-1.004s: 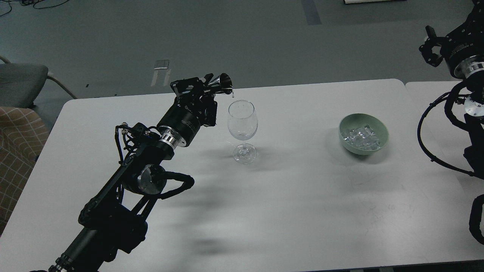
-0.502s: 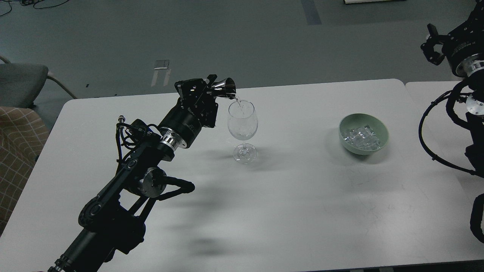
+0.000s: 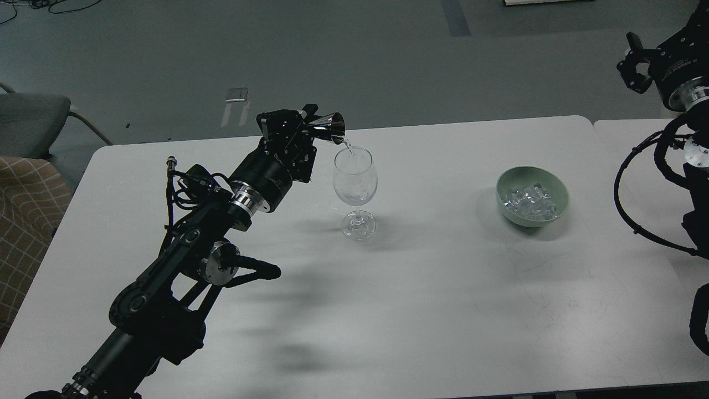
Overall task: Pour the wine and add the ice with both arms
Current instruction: 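Tilt the jigger with the left gripper to pour into the glass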
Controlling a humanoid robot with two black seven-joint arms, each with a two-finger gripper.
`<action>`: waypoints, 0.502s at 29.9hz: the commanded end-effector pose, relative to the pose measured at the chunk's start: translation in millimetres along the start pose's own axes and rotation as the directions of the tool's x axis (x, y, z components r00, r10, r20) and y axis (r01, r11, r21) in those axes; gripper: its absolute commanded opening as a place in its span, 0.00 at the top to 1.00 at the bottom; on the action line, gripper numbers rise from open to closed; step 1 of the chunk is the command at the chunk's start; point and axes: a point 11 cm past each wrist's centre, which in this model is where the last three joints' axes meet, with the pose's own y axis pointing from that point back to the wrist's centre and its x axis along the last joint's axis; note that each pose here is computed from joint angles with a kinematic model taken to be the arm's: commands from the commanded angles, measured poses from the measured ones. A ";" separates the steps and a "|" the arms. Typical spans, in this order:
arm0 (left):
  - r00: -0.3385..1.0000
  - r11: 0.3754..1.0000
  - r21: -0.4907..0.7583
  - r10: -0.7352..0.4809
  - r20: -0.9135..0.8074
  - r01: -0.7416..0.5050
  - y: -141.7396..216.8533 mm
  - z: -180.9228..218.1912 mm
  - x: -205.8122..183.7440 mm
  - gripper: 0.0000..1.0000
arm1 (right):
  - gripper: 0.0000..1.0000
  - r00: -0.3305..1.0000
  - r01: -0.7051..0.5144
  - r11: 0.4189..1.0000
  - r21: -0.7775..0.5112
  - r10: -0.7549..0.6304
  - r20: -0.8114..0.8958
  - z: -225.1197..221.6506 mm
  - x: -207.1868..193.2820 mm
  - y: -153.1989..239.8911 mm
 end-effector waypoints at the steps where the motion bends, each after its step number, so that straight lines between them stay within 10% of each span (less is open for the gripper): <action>1: 0.996 1.000 0.023 -0.022 0.084 0.020 0.7 0.3 1.8 0.94 | 0.00 1.000 -0.001 1.000 0.000 0.001 -0.001 -0.4 1.6 0.5; 15: 0.969 0.999 0.022 -0.052 0.241 0.048 -6.5 15.6 2.9 0.94 | 0.00 1.000 0.008 1.000 0.010 -0.008 0.001 -5.0 -3.2 -2.6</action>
